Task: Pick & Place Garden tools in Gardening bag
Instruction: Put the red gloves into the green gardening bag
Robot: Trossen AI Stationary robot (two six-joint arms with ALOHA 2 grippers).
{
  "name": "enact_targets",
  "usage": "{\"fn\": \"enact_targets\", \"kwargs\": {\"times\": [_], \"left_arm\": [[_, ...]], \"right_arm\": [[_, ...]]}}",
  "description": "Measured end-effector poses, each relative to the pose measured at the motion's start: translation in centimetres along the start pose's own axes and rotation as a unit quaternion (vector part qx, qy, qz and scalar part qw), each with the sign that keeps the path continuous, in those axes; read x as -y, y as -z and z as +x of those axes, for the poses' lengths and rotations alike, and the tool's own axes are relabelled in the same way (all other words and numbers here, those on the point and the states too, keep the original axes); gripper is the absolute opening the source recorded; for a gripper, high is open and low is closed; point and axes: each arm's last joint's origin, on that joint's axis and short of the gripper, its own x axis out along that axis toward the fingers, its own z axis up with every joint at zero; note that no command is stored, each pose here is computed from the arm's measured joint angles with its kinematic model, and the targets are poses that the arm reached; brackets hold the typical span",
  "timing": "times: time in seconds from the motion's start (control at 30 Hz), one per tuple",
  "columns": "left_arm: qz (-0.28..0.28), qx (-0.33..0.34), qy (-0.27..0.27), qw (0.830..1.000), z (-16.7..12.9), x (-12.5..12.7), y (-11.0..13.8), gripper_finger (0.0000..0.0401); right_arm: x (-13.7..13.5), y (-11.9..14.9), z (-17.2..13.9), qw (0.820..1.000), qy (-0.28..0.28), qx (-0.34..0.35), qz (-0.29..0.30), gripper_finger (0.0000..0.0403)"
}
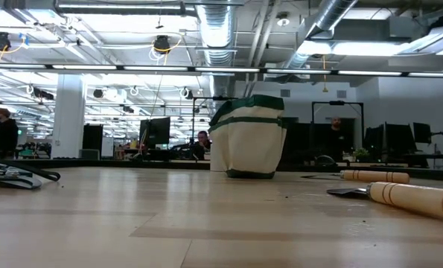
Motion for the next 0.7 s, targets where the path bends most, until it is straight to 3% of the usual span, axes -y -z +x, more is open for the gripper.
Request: {"fn": "enact_targets", "kwargs": {"times": [0.1,0.27,0.5,0.7], "left_arm": [[-0.002,0.007,0.005,1.0,-0.6,-0.1,-0.1,0.0296],[-0.004,0.017,0.012,1.0,-1.5,-0.3,-0.2,0.0296],[0.0,0.027,0.019,0.999,-2.4,-0.5,-0.4,0.0296],[0.003,0.028,0.02,0.999,-2.5,-0.5,-0.4,0.0296]], "right_arm": [[-0.3,0.5,3.2,0.999,0.04,-0.034,-0.017,0.0038],[-0.3,1.9,9.6,0.99,0.051,-0.118,-0.06,0.0053],[0.5,5.1,18.8,0.971,0.01,-0.223,-0.091,0.0055],[1.6,8.6,24.3,0.951,-0.008,-0.294,-0.094,0.0055]]}}
